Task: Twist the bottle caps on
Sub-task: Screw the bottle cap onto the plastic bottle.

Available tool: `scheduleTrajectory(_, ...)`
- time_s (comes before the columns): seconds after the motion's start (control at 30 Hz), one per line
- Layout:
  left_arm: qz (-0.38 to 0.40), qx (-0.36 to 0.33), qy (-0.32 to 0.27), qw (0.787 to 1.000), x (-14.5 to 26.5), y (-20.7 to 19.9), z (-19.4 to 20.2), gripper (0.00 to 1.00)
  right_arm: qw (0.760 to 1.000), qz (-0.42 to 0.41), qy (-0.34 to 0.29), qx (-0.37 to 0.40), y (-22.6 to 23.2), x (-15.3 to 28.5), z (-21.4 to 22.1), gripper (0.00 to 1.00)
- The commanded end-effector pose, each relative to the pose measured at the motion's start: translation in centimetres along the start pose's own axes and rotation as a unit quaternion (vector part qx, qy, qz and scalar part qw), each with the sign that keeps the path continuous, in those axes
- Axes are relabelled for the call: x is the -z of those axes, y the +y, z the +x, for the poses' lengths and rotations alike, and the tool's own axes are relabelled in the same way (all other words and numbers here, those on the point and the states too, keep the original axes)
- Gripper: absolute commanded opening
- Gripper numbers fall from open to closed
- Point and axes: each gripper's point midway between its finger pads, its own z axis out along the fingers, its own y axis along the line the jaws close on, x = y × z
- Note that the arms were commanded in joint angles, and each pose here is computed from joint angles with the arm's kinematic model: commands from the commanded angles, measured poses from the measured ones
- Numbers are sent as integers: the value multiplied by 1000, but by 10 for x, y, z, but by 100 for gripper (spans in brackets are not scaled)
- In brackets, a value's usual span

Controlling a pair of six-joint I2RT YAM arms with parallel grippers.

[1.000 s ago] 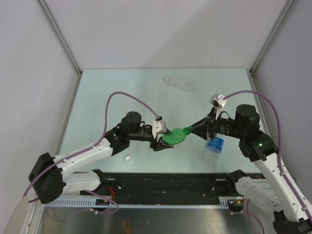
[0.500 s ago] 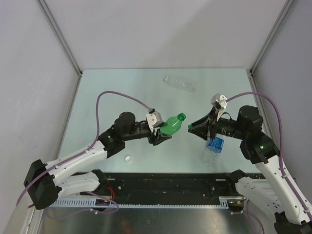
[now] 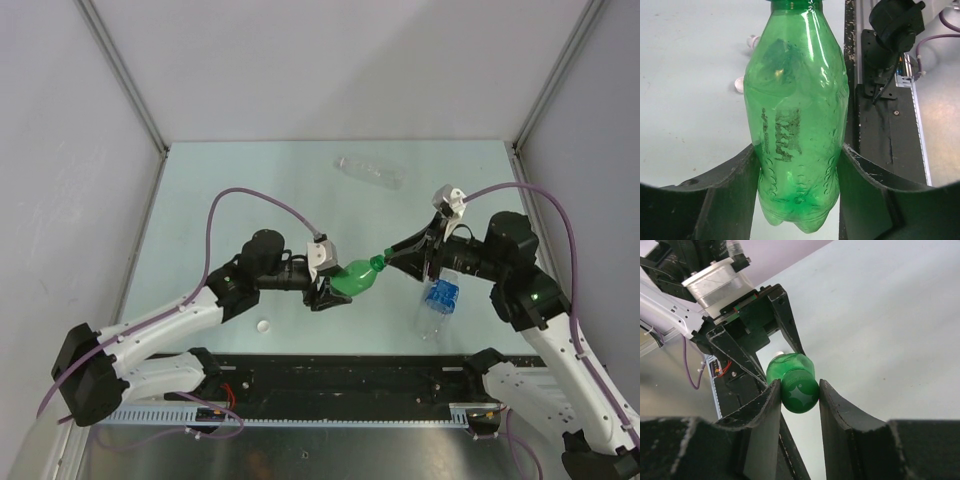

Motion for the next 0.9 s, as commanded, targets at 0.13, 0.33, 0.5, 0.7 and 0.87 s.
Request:
scheduleTrajectory(0.13, 28, -27, -27, 999, 1, -7, -28, 0, 1000, -16, -3, 13, 3, -6, -12, 33)
scheduleTrajectory(0.33, 28, -20, -23, 999, -2, -5, -27, 0, 1000, -19, 11, 7, 3, -7, -5, 34)
scheduleTrajectory(0.5, 18, -13, -18, 1000, -4, -1, -24, 0, 999, -29, 22, 3, 5, -9, 1, 34)
scheduleTrajectory(0.7, 17, -8, -16, 1000, -5, 0, -24, 0, 998, -55, 29, 4, 14, -11, 4, 35)
scheduleTrajectory(0.87, 25, -4, -11, 1000, -6, -2, -20, 0, 998, -61, 17, 11, 20, -10, -2, 35)
